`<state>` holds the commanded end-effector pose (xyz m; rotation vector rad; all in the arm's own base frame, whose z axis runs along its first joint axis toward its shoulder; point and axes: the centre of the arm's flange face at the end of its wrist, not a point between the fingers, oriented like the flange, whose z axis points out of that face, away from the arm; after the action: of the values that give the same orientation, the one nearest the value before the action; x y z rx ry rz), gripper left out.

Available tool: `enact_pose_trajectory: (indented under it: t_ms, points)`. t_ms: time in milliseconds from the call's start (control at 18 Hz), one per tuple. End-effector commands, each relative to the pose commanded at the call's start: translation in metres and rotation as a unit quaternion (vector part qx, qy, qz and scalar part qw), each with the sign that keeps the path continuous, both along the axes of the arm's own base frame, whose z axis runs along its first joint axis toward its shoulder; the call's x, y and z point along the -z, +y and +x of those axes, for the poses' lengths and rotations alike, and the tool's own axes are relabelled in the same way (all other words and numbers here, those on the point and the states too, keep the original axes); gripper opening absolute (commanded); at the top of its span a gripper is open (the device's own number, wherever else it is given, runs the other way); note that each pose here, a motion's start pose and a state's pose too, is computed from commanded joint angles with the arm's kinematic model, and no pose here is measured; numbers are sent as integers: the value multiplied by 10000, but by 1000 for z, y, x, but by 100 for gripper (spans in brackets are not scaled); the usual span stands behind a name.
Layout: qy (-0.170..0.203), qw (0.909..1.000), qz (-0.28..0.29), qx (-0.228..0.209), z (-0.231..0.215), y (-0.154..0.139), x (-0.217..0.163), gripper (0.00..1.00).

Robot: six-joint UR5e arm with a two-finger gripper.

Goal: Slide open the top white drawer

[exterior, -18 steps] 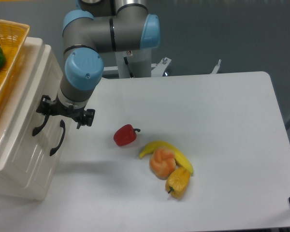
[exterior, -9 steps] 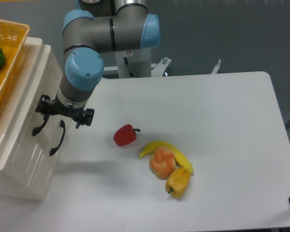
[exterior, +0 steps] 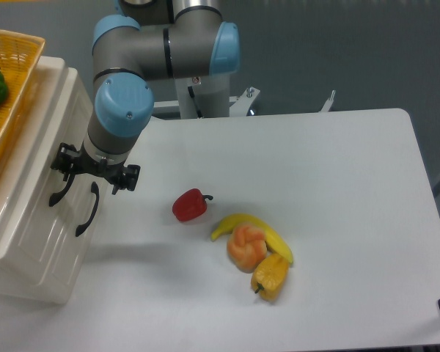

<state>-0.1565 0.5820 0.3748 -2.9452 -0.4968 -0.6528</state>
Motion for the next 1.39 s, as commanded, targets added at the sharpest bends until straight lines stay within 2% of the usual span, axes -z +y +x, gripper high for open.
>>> enact_pose_trajectory:
  t_ms: [778,1389]
  points:
    - [-29,9999,-90,33,4,0,8,100]
    - [160,9998,-94,104,-1,0,6,100]
